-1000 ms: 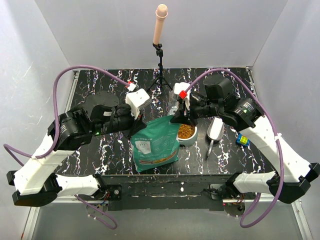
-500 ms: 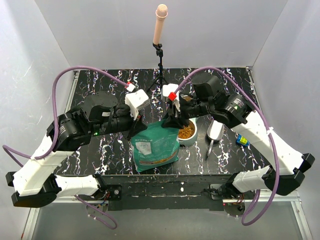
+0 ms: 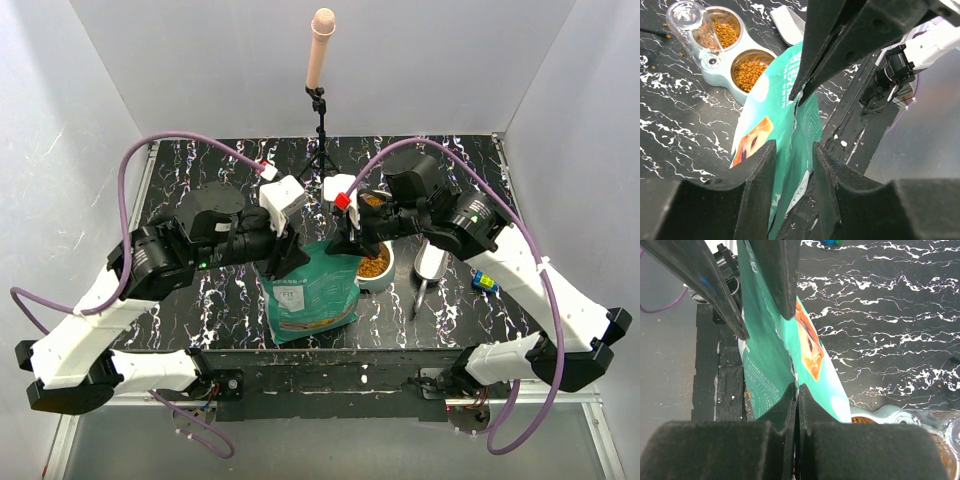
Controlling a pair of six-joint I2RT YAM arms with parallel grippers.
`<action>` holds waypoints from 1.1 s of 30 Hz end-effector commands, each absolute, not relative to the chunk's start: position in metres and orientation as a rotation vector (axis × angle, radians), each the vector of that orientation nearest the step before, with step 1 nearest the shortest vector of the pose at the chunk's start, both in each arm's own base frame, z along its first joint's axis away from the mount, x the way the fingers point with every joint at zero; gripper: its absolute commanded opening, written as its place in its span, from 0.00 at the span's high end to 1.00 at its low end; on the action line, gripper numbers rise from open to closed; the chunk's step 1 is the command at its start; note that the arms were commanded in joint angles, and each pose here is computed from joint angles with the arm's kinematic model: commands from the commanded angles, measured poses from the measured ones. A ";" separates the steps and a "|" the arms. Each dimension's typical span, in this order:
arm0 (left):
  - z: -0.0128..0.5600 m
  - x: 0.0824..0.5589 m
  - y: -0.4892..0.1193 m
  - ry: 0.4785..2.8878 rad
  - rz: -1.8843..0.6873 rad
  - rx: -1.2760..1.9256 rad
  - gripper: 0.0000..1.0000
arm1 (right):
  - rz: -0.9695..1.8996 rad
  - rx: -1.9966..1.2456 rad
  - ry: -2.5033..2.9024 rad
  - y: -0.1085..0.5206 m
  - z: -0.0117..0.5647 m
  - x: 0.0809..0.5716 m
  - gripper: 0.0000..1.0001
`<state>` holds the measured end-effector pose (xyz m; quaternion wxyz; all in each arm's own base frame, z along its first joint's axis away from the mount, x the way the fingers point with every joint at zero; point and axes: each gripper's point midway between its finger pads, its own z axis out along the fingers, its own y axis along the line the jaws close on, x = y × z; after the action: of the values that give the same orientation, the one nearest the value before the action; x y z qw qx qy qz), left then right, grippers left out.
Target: Serve the pet food
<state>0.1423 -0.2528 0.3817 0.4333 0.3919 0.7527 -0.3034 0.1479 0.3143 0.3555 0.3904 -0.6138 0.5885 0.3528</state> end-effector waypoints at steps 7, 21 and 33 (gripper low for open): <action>0.352 0.140 -0.243 1.939 -0.683 1.038 0.87 | 0.872 -1.500 1.431 0.300 0.379 0.144 0.99; 0.355 0.118 -0.220 1.959 -0.736 1.003 0.85 | 0.866 -1.535 1.426 0.297 0.384 0.146 0.99; 0.366 0.122 -0.220 1.895 -0.714 1.031 1.00 | 0.911 -1.562 1.394 0.315 0.384 0.134 0.72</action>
<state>0.1264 -0.2279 0.3580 0.4158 0.4077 0.7609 -0.2863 0.1348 0.3075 0.3547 0.3661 -0.6239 0.5836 0.3690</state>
